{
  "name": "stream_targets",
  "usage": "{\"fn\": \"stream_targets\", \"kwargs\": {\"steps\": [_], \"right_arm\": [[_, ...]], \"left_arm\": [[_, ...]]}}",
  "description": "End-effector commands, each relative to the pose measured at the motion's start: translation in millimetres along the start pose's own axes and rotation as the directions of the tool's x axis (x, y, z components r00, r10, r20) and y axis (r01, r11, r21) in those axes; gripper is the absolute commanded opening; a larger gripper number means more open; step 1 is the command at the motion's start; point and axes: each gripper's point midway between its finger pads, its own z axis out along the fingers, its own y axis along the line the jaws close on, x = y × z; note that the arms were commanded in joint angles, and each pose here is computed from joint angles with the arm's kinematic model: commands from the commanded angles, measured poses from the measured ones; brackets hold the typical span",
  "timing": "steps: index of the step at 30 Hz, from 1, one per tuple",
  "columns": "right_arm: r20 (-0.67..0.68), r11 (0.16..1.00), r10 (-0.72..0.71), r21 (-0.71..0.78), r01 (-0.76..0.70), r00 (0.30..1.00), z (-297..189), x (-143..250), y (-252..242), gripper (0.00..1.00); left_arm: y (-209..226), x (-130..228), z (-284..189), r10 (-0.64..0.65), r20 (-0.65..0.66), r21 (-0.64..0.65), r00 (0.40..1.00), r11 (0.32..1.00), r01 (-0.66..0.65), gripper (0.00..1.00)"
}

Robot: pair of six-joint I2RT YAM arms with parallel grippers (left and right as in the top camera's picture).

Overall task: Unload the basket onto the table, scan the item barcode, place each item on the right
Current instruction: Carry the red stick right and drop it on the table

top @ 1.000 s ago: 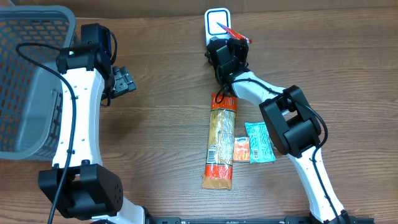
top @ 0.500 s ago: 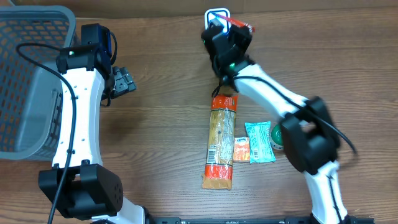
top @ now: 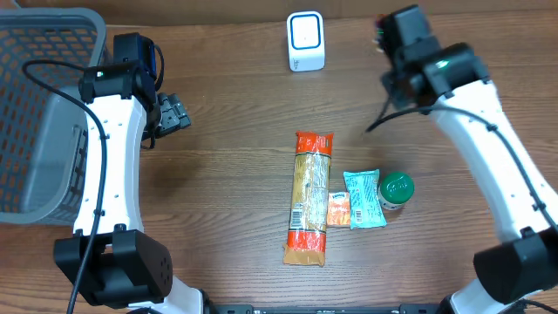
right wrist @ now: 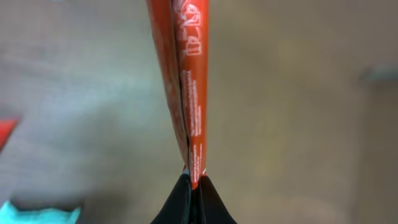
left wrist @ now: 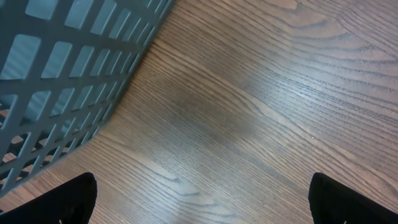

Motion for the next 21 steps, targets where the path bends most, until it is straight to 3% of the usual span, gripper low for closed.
{"fn": "stream_targets", "kwargs": {"steps": [1, 4, 10, 15, 19, 21], "right_arm": [[-0.162, 0.964, 0.221, -0.110, -0.240, 0.962, 25, 38, 1, 0.04], [-0.276, 0.939, 0.313, -0.055, -0.340, 0.909, 48, 74, -13, 0.04], [-0.445, 0.919, 0.355, 0.006, -0.394, 0.822, 93, 148, -16, 0.04], [-0.517, 0.903, 0.386, 0.044, -0.427, 0.764, 107, 183, -8, 0.06], [-0.552, 0.907, 0.373, 0.048, -0.418, 0.746, 109, 198, -2, 0.13], [-0.556, 0.908, 0.371, 0.048, -0.417, 0.744, 109, 200, -2, 0.25]], "left_arm": [[0, -5, -4, 0.016, 0.015, 0.007, 1.000, 1.000, -0.016, 1.00], [0, -5, -4, 0.016, 0.015, 0.006, 1.000, 1.000, -0.016, 1.00], [0, -5, -4, 0.016, 0.015, 0.006, 1.000, 1.000, -0.016, 1.00], [0, -5, -4, 0.016, 0.015, 0.006, 1.000, 1.000, -0.016, 1.00], [0, -5, -4, 0.016, 0.015, 0.007, 1.000, 1.000, -0.016, 1.00], [0, -5, -4, 0.016, 0.015, 0.006, 1.000, 1.000, -0.016, 1.00]]}}
